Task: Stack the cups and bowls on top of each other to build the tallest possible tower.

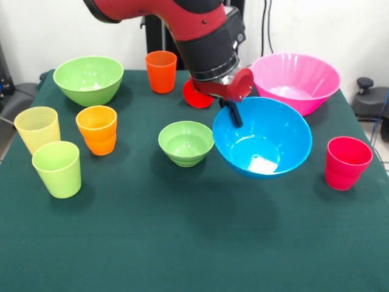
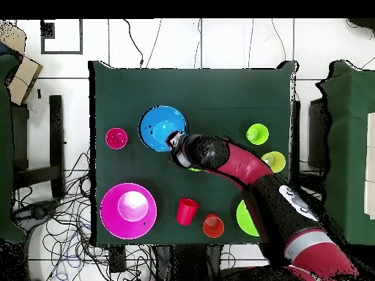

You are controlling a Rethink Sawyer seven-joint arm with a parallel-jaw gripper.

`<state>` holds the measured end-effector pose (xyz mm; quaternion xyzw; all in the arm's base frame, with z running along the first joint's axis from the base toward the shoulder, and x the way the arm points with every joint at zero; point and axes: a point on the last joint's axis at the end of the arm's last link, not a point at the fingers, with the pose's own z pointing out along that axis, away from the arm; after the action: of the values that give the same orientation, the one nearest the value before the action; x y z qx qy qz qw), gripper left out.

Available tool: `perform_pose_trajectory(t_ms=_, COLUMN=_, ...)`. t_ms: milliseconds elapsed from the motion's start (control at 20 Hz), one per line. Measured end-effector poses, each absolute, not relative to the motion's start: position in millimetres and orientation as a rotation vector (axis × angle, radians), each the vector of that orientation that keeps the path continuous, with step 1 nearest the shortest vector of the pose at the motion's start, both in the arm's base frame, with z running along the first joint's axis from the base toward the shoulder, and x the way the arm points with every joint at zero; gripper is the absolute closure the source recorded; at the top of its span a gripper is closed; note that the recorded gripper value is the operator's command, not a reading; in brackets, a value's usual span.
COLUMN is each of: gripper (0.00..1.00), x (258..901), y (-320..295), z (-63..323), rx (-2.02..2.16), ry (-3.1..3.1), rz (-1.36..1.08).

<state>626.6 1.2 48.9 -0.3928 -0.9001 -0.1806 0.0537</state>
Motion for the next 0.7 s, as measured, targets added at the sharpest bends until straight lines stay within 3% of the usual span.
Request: perform_pose_trajectory(t_ms=700, gripper=1.0, x=603, y=-15, z=60, rx=-1.163, ry=-2.75, rz=-0.537)
